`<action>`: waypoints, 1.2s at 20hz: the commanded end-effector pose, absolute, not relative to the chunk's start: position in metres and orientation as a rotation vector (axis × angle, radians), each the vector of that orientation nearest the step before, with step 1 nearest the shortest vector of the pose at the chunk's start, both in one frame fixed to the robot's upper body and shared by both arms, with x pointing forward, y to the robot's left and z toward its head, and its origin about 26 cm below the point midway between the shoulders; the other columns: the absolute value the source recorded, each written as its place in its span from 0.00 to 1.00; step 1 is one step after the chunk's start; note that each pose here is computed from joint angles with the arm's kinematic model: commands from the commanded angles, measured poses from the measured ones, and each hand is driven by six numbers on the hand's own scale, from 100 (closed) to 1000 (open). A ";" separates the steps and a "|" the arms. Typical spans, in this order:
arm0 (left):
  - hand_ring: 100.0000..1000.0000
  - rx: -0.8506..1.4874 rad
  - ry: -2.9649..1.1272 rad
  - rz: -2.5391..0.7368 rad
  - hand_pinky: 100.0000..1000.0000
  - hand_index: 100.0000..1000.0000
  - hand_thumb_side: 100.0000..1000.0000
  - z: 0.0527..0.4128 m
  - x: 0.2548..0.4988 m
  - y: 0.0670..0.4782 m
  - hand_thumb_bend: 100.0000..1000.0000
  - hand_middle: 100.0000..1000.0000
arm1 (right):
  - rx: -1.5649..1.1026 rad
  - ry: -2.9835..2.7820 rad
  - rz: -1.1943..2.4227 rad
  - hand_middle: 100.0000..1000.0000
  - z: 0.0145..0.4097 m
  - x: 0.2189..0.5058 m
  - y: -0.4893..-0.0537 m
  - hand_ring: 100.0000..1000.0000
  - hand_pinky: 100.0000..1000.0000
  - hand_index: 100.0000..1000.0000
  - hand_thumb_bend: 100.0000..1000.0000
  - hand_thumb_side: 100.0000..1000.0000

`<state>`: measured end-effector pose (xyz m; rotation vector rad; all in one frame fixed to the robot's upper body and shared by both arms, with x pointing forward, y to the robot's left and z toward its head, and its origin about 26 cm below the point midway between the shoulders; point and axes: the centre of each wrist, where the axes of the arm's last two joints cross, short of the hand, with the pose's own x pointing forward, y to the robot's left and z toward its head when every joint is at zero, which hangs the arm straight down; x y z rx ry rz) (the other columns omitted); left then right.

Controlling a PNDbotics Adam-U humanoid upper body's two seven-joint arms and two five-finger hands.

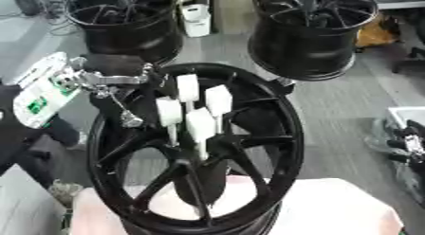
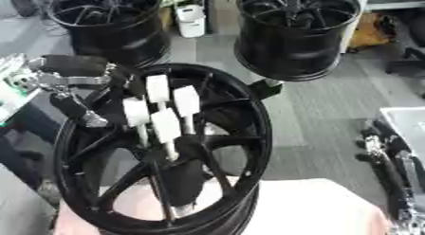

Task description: Pull the pin out of the wheel hub.

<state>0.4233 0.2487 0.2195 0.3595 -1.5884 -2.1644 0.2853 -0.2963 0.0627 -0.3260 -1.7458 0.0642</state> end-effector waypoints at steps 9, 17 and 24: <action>0.46 0.246 -1.334 -2.674 0.53 0.84 0.00 0.227 0.426 0.247 0.20 0.80 | -0.335 -1.761 0.086 0.74 0.068 0.286 -0.298 0.72 0.64 0.91 0.00 0.70; 0.42 0.226 -1.336 -2.675 0.51 0.70 0.00 0.223 0.428 0.246 0.16 0.66 | -0.334 -1.759 0.086 0.74 0.068 0.286 -0.298 0.72 0.64 0.91 0.00 0.71; 0.34 0.196 -1.410 -2.593 0.45 0.48 0.00 0.228 0.431 0.245 0.15 0.41 | -0.332 -1.758 0.084 0.74 0.068 0.286 -0.298 0.72 0.64 0.91 0.00 0.71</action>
